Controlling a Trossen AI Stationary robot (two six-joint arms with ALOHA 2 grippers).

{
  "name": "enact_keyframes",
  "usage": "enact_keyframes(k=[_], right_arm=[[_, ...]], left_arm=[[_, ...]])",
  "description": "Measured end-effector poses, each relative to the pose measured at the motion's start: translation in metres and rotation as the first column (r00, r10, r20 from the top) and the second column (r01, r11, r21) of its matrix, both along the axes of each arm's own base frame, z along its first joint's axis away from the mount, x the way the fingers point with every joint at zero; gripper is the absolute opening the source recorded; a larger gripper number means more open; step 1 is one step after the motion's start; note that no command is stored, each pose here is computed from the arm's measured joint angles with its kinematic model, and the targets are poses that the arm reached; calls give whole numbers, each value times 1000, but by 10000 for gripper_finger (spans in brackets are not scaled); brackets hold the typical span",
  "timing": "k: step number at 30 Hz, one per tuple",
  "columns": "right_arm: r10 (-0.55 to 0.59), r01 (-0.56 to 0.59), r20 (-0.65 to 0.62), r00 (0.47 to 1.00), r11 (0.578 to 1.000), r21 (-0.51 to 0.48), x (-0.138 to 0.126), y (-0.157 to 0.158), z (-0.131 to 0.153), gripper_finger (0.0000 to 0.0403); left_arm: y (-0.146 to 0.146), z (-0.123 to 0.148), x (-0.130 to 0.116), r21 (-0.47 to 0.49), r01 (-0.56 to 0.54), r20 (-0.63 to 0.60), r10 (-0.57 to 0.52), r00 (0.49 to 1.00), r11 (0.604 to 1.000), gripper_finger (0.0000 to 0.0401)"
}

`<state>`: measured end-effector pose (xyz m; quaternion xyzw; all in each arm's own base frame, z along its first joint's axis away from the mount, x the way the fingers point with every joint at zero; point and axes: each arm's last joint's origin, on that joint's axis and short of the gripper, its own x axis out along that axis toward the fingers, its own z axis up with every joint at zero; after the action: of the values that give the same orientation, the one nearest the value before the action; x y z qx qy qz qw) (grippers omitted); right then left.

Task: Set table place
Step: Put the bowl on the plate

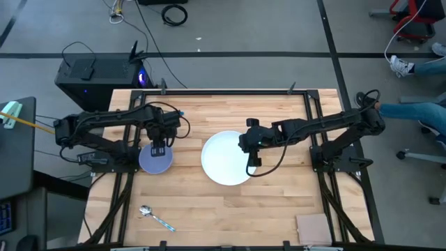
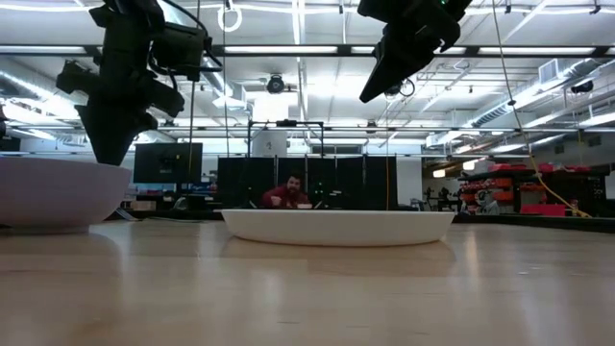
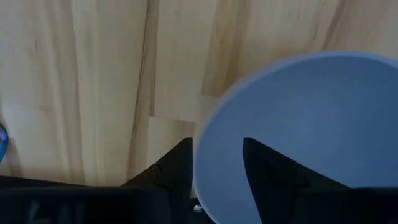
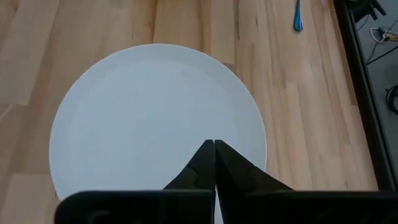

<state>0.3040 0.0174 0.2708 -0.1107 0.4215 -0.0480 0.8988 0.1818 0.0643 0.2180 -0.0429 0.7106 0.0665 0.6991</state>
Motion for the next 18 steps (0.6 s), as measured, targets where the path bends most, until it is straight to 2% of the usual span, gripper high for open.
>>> enact_keyframes(k=[13,18], right_arm=[[0,0,-4,1000,1000,0,0,0,0,7],[1,-1,-4,1000,1000,1,0,0,0,4]], left_arm=[[6,0,2,13,-28,42,27,999,1000,155],[9,-5,1,-44,-17,63,19,998,999,153]])
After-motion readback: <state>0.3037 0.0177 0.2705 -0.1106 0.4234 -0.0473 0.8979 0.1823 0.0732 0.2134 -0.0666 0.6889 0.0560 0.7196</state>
